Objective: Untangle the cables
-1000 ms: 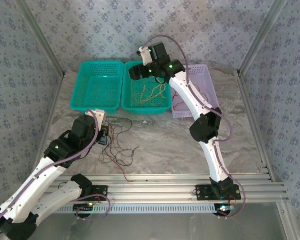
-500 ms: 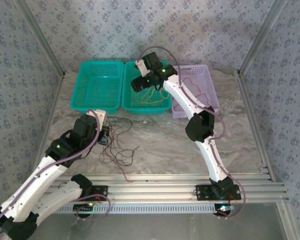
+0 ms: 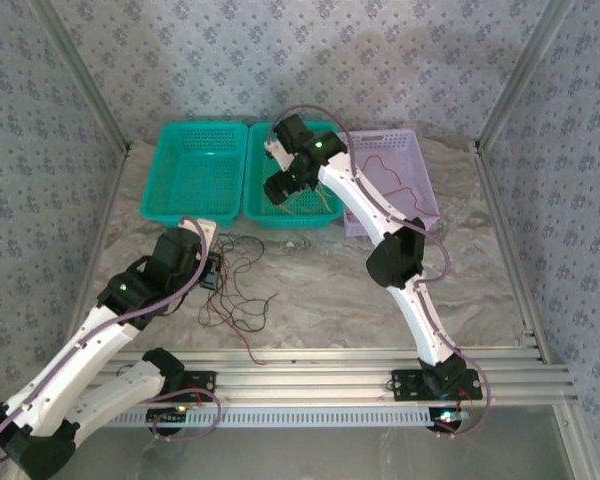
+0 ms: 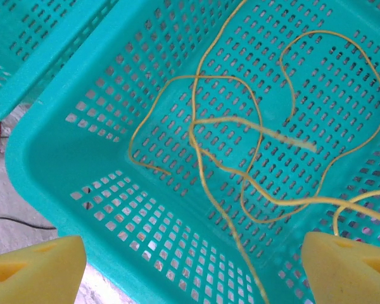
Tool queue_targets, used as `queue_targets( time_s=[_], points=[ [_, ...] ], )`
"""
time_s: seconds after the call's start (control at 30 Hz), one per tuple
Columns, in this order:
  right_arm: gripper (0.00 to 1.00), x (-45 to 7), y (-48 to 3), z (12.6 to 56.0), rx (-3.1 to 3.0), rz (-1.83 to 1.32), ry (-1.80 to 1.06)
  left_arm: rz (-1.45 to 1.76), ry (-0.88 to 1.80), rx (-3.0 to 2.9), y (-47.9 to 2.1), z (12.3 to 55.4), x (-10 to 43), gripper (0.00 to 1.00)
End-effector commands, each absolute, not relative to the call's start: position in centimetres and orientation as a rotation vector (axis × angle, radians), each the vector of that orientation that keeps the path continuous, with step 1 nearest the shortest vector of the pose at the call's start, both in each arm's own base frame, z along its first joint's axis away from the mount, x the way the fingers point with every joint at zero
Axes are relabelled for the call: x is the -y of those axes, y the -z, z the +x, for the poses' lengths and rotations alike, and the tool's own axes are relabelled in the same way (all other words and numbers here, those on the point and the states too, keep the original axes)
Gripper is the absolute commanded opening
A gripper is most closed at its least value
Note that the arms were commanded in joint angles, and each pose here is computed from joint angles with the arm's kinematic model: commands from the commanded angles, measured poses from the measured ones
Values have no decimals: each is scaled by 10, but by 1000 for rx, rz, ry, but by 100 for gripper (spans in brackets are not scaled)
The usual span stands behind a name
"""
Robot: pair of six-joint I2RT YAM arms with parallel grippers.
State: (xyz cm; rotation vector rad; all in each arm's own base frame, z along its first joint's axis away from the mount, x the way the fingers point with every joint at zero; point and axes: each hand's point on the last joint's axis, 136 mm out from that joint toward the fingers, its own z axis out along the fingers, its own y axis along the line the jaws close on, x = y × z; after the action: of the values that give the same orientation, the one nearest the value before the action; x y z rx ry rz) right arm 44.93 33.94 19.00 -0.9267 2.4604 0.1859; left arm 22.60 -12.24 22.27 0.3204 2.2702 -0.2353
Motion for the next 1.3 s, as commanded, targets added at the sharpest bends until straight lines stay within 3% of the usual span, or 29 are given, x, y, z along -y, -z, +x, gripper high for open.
queue_targets(
  time_s=[0.0, 0.2, 0.43, 0.47, 0.53, 0.8, 1.27],
  points=[
    [90, -330, -223, 440, -2400, -947, -117, 326, 221, -2261, -227, 226, 119, 0],
    [90, -333, -257, 434, -2302, -942, -70, 326, 219, -2262, -226, 225, 119, 0],
    [87, -347, -264, 450, -2249, -908, -222, 329, 220, -2263, -226, 225, 119, 0],
    [79, -349, -260, 454, -2259, -893, -260, 328, 219, -2263, -226, 226, 119, 0],
    [44, -352, -250, 464, -2299, -836, -382, 328, 220, -2263, -226, 225, 119, 0],
    [0, -344, -200, 499, -2463, -589, -754, 329, 217, -2265, -225, 226, 119, 0],
    [0, -331, -70, 508, -2719, -535, -631, 343, 210, -2278, -222, 228, 121, 0]
  ],
)
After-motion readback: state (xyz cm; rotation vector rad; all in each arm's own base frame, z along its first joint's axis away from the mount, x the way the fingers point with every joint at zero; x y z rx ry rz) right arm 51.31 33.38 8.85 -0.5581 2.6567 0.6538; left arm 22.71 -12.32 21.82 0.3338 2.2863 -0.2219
